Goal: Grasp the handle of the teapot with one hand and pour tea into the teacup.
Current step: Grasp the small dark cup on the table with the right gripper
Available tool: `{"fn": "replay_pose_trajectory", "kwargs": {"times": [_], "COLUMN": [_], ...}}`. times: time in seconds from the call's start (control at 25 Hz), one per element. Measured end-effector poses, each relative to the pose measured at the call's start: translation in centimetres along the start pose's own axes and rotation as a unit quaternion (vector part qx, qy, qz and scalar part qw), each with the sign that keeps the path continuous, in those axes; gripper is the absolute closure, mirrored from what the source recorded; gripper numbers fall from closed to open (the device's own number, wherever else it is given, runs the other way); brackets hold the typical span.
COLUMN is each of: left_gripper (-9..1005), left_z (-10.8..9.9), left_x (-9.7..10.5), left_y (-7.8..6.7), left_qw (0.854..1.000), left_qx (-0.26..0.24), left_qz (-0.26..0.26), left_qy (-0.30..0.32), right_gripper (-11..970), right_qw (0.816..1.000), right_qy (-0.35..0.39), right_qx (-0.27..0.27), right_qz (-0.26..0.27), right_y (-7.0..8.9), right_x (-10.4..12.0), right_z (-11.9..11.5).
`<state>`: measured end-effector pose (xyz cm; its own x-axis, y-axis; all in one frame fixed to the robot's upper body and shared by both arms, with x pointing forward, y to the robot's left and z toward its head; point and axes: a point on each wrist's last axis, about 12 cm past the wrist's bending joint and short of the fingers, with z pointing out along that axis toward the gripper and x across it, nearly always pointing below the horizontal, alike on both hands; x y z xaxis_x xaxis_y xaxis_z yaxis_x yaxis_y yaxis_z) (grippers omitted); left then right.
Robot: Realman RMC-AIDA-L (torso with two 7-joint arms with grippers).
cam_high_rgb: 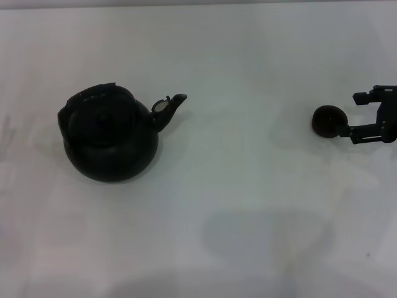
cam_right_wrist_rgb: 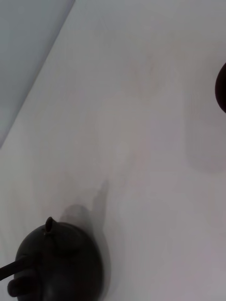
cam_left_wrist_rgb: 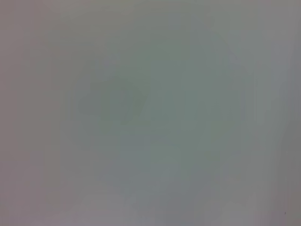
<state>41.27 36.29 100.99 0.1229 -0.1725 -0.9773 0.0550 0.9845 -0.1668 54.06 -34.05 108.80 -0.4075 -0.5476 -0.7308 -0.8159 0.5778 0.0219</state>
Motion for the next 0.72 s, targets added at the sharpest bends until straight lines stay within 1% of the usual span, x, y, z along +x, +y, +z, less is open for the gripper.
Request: {"fn": "replay_pose_trajectory", "kwargs": {"times": [0.36,0.52,0.72], "left_gripper": [151,151,152], "left_z": [-0.5,-0.6,-0.6], "left_x": [0.0,0.0,-0.2], "left_y": [0.1,0.1,0.0], "left_qw": [1.0,1.0,1.0], "left_qx": [-0.004,-0.004,0.002], "left_qz": [0.0,0.0,0.0], "left_qy": [0.002,0.001,-0.007], "right_gripper": [97,97,97], "right_qw": [1.0,1.0,0.999], "right_qy": [0.01,0.017,0.019], "right_qx": [-0.005,0.003,0.025], "right_qz": [0.008,0.007,0.004], "right_y": [0.3,0.2,-0.1], "right_x": [0.9,1.4,1.7], "right_z": [1.2,1.8,2.4]}}
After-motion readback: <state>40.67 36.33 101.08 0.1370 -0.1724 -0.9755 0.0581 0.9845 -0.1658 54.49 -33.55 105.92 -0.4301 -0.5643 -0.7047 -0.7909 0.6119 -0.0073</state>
